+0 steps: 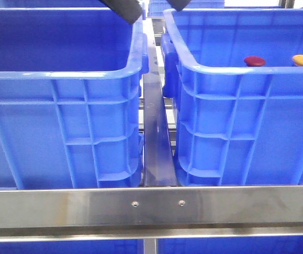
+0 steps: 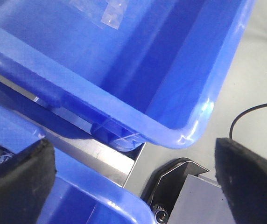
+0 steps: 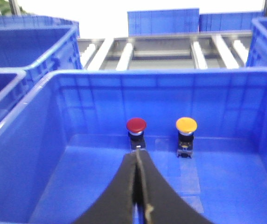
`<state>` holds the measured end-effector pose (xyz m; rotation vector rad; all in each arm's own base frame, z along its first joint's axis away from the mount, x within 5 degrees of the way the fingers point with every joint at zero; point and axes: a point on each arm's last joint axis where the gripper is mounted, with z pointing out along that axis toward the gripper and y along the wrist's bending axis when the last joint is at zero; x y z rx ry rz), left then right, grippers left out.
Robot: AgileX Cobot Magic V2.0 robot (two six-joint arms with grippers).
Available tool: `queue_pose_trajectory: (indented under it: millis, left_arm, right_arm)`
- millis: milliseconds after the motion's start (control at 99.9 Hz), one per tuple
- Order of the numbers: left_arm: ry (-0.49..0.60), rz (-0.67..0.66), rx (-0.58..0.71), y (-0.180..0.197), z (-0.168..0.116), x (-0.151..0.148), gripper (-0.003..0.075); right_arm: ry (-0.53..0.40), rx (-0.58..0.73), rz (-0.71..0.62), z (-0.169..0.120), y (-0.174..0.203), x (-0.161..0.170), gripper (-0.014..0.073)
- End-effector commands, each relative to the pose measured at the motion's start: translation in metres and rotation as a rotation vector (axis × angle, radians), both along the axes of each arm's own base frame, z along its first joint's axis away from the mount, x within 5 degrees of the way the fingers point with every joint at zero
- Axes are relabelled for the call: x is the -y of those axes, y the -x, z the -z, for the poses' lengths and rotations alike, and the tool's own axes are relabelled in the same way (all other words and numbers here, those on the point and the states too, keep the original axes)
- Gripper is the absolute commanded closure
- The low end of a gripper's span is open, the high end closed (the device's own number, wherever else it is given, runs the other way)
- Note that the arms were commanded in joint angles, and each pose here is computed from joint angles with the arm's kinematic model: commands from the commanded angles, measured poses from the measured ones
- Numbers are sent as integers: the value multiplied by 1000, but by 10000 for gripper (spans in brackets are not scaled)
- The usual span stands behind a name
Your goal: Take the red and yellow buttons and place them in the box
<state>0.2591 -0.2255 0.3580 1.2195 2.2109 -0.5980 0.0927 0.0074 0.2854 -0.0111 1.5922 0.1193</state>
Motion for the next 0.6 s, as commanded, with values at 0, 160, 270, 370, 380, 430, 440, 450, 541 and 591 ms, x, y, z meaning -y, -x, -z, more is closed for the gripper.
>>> queue_pose_trajectory:
  millis: [0,160,270,370,380,430,440,450,541,591]
  left_arm:
    - [97,-12,77,8,-28,-1,82]
    - [103,-16,83,7,-29,-1,89]
    - [110,-26,85,6,-29,0,189]
    - [110,-29,81,7,-29,-1,357]
    - [110,-28,82,7,-29,-1,384]
    - [104,-30,73,7,-26,-1,478]
    - [103,-31,70,7,-25,-1,491]
    - [103,-30,71,7,-25,-1,519]
    - [96,-39,56,10,-20,-3,678]
    - [93,-45,63,11,-18,-5,737]
  right_arm:
    - [10,70,8,-4,12,-1,663]
    - [15,119,9,2,24,-2,663]
    - [15,123,7,2,25,-2,663]
    - [15,122,4,2,25,-3,663]
    - [15,122,4,2,25,-3,663]
    - [15,122,2,2,25,-3,663]
    - [15,122,2,2,25,-3,663]
    - [15,122,0,2,25,-3,663]
    - [15,121,-3,2,25,-3,663]
    - [15,121,-6,2,25,-3,663]
